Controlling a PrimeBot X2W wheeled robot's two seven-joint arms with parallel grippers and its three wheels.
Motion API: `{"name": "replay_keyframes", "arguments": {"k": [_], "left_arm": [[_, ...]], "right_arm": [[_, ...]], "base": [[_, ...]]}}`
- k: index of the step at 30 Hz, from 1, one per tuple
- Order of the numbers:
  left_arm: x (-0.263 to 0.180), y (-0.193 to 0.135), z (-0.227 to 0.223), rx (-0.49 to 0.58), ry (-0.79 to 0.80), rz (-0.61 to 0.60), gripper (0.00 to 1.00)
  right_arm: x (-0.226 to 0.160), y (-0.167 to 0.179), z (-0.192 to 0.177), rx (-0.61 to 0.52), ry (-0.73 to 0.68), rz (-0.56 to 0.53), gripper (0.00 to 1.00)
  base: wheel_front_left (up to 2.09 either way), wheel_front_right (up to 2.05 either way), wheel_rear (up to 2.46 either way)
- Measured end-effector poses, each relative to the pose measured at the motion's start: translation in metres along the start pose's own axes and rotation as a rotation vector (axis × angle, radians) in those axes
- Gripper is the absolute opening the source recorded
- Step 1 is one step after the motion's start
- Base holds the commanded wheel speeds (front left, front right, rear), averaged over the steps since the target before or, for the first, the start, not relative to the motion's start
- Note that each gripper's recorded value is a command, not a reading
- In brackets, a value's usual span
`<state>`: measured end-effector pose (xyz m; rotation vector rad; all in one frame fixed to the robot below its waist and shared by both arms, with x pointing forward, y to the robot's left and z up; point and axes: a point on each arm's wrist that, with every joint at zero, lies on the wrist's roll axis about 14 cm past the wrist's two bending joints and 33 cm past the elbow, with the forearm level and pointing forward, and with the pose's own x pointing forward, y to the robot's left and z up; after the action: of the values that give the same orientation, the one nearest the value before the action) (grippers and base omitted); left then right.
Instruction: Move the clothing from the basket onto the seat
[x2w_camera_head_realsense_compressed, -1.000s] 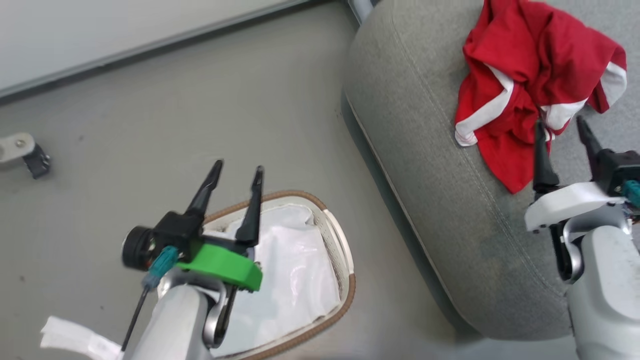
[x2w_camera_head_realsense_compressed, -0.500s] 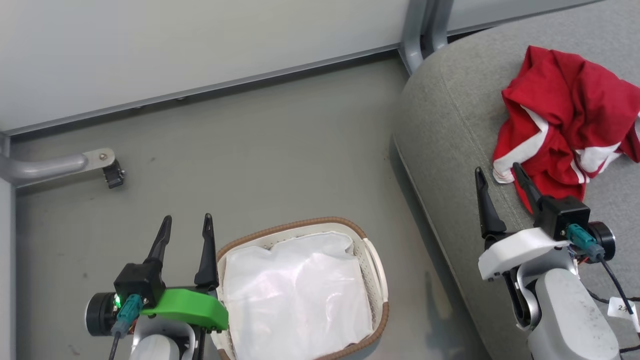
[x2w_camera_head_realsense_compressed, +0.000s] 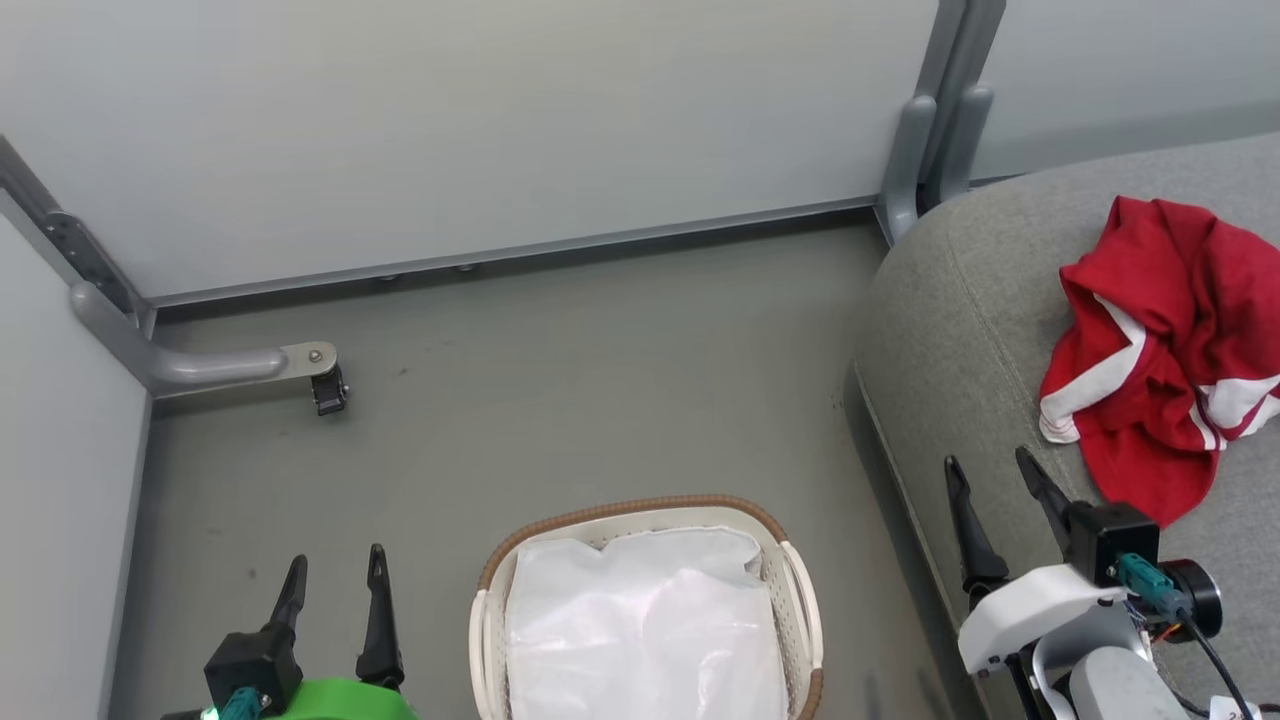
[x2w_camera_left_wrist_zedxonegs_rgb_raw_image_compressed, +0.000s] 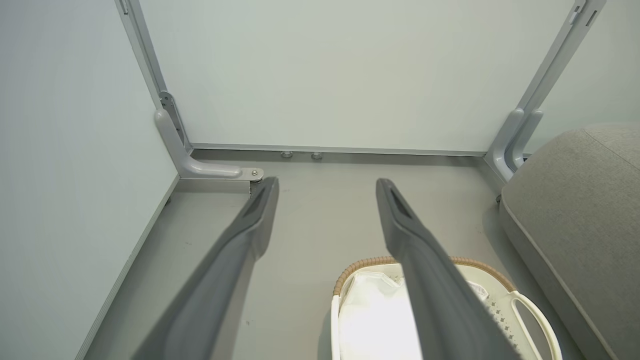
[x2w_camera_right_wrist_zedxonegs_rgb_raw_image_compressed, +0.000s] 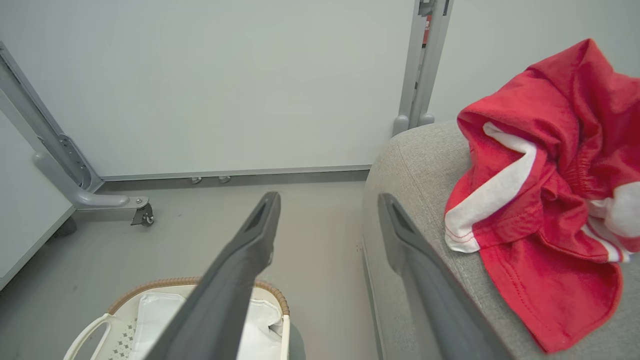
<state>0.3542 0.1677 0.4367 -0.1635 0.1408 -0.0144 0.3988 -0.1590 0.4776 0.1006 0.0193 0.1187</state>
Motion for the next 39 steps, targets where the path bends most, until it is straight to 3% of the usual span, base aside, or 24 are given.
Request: {"name": "replay_keyframes", "arguments": {"k": [7, 8, 14, 39], "left_arm": [[-0.018, 0.016, 0.002, -0.048, -0.015, 0.048, 1.00], [-0.020, 0.017, 0.000, -0.050, -0.010, 0.051, 0.00], [-0.024, 0.018, -0.017, -0.067, 0.050, 0.064, 0.00], [-0.014, 0.030, -0.006, -0.487, 0.043, 0.131, 0.00]], "right_arm": [[-0.011, 0.010, -0.009, 0.014, 0.025, 0.021, 1.00], [-0.012, 0.011, -0.011, 0.016, 0.030, 0.023, 0.00], [-0.023, 0.010, -0.033, 0.047, 0.104, 0.006, 0.00], [-0.021, -0.011, -0.023, 0.482, 0.084, -0.121, 0.00]], "base": [[0.00, 0.00, 0.00], [0.00, 0.00, 0.00], [0.00, 0.00, 0.00], [0.00, 0.00, 0.00]]}}
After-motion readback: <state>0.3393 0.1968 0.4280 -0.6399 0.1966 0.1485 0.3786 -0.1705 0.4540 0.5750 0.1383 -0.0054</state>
